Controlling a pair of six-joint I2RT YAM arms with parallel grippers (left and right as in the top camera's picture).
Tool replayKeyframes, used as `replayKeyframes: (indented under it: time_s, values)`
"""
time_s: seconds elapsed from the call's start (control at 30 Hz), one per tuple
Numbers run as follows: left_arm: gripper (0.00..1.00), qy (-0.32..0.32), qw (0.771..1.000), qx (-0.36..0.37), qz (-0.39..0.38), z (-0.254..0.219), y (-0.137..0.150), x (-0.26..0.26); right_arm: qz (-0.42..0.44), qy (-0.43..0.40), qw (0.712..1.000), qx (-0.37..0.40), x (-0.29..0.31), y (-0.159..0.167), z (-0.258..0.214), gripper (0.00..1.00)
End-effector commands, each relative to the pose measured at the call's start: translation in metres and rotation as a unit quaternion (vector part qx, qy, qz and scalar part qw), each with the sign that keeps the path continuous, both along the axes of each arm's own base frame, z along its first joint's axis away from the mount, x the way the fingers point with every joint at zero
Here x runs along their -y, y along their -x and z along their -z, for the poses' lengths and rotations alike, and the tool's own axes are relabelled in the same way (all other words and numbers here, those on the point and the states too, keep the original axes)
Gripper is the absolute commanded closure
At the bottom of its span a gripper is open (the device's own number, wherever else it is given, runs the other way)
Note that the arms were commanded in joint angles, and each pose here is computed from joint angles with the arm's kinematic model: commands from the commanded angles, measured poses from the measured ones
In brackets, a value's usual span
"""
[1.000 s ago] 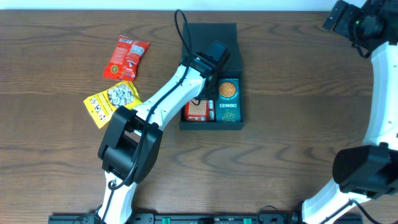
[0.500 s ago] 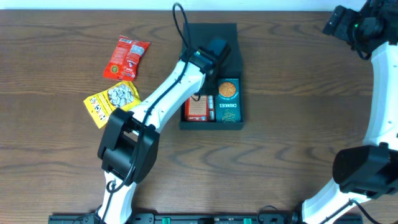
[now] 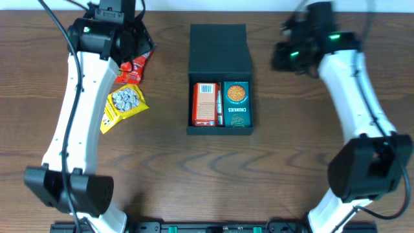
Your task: Pack container
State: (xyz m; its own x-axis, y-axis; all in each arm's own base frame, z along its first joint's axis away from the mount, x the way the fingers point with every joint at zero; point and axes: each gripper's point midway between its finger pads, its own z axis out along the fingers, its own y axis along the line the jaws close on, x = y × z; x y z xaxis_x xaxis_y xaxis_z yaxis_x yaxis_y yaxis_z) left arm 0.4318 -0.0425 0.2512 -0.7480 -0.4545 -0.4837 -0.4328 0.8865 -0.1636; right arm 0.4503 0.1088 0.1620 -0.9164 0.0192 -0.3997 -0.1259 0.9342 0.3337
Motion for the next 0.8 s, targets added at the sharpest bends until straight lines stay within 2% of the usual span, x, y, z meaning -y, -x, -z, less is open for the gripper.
replayKeyframes:
  time_s: [0.0, 0.1, 0.2, 0.37, 0.77]
  values:
    - [0.2, 0.033, 0.997, -0.065, 0.007, 0.048, 0.004, 0.008, -0.07, 0.004, 0.998, -0.008, -0.042, 0.017, 0.016, 0.98]
    - [0.18, 0.033, 0.995, -0.094, 0.009, 0.073, 0.01, 0.009, -0.105, 0.015, 0.994, -0.027, -0.071, 0.032, 0.037, 0.99]
    - [0.14, 0.074, 0.991, -0.111, 0.026, 0.099, 0.011, 0.025, -0.128, 0.03, 0.99, -0.047, -0.091, 0.039, 0.06, 0.98]
    - [0.15, 0.114, 0.985, -0.124, 0.041, 0.128, 0.016, 0.041, -0.149, 0.037, 0.984, -0.087, -0.111, 0.054, 0.09, 0.98]
    - [0.12, 0.158, 0.972, -0.167, 0.048, 0.178, 0.043, 0.06, -0.18, 0.047, 0.976, -0.115, -0.137, 0.077, 0.109, 0.98]
